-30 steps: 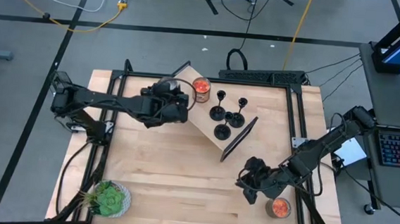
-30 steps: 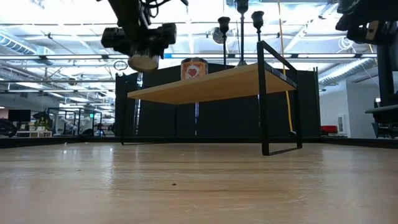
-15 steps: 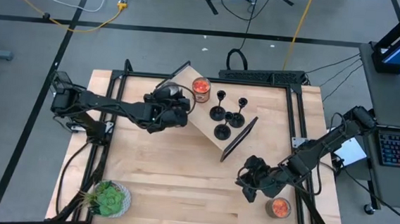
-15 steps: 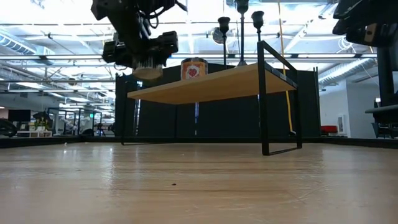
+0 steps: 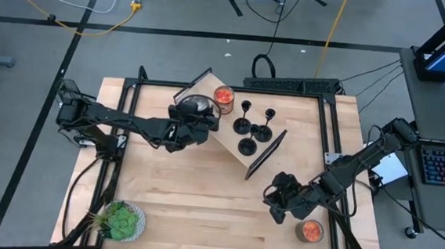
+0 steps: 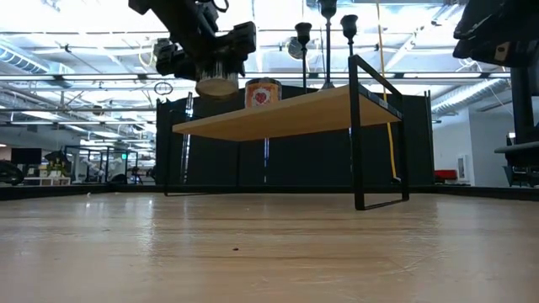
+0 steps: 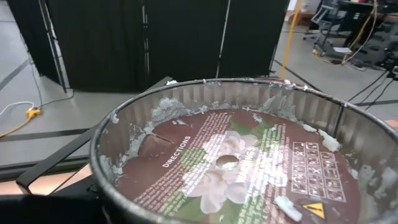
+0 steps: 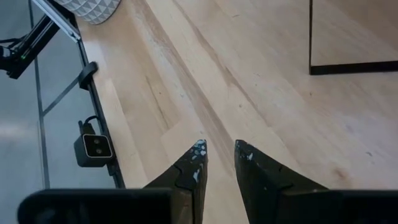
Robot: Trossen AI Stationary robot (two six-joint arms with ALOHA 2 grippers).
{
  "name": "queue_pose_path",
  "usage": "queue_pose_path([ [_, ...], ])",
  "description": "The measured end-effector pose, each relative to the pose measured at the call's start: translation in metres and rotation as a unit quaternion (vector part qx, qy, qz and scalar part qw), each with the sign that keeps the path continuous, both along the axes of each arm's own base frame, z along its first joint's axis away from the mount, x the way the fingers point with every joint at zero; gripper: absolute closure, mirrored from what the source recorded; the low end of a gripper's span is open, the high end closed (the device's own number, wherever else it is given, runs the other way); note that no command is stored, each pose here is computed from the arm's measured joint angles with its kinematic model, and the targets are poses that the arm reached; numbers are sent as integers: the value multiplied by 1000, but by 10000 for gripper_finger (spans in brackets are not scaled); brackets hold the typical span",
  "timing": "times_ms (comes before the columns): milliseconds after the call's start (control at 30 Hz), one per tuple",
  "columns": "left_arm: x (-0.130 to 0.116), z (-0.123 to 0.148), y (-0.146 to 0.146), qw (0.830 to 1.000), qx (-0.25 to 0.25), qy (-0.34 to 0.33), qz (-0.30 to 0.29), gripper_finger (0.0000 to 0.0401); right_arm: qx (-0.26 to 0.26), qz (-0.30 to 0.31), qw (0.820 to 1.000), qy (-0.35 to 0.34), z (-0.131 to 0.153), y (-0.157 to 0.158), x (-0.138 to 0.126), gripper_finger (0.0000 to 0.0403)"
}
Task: Pick & Place candle stick holders
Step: Put the brown scented candle on the shelf
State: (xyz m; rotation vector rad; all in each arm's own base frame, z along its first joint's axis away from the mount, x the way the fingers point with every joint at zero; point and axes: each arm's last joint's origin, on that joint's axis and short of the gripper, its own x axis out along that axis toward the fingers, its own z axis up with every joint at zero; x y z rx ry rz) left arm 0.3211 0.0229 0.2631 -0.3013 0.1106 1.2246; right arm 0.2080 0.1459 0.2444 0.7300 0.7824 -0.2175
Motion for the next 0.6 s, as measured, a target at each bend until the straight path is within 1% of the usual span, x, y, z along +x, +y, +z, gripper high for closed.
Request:
queue_pose_path([
  [200,2,2,3,1000,-7,-9,-12,55,-4,-3,1000,1,0,-3,2,330],
  [467,15,-13,2,1000,-7,-1,-18,55,-9,-6,1000,2,0,-7,4,330],
  [600,17,-19,2,1000,-4,8,-13,55,-7,-7,1000,2,0,-7,4,330],
])
